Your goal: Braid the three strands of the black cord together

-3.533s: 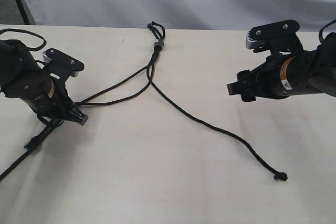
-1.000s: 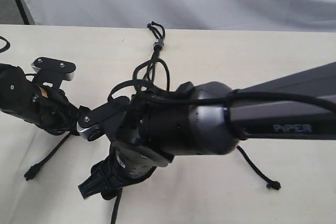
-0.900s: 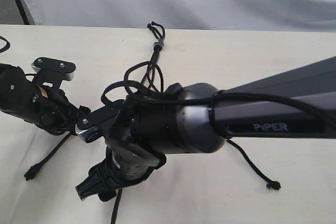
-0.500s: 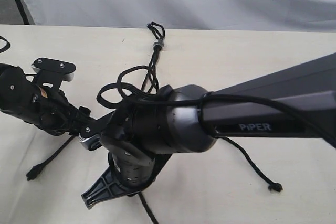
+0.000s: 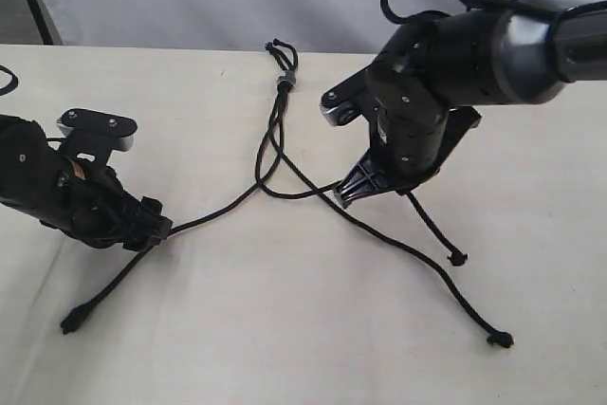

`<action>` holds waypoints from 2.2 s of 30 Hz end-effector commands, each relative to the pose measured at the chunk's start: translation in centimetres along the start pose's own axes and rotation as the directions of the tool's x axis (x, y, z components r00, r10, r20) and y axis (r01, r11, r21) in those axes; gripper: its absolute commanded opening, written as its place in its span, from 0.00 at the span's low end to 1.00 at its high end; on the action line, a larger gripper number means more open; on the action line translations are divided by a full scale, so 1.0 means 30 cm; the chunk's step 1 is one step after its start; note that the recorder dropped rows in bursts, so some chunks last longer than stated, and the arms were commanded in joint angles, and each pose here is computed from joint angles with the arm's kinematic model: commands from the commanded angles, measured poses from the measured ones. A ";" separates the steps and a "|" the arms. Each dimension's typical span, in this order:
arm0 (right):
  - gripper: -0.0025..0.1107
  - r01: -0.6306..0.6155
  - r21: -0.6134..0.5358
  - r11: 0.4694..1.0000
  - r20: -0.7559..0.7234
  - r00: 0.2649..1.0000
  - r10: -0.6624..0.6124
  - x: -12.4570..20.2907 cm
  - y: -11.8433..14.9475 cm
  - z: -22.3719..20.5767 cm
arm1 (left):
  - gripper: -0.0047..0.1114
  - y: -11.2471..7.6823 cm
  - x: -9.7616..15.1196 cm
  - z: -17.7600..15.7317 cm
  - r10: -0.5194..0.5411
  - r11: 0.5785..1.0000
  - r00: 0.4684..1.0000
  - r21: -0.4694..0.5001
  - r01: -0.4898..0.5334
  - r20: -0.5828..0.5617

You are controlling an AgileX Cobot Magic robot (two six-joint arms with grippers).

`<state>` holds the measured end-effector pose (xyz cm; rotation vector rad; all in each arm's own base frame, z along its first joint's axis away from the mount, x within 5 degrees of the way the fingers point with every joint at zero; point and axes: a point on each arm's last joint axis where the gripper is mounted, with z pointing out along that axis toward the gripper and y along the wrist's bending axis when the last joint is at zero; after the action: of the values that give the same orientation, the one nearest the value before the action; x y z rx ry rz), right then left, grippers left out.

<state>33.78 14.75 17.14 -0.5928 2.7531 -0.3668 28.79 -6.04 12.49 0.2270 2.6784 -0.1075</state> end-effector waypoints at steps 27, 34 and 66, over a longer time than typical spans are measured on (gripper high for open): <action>0.03 0.224 -0.258 0.940 -0.045 0.969 -0.243 0.053 0.176 -0.118 | 0.69 0.003 0.004 0.002 -0.015 1.000 1.000 -0.001 0.015 -0.005; 0.03 0.081 -0.231 0.970 -0.150 0.982 -0.117 0.051 0.022 0.010 | 0.69 0.003 0.005 0.002 -0.015 1.000 1.000 0.000 0.015 -0.008; 0.56 -0.129 -0.097 0.987 0.217 0.965 0.148 -0.013 -0.207 -0.156 | 0.69 -0.090 0.013 -0.141 0.044 0.997 0.998 0.073 -0.040 -0.049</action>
<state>34.84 10.54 19.60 -0.5101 2.7607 -0.2197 27.47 -6.75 14.46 0.2763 2.7163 -0.1339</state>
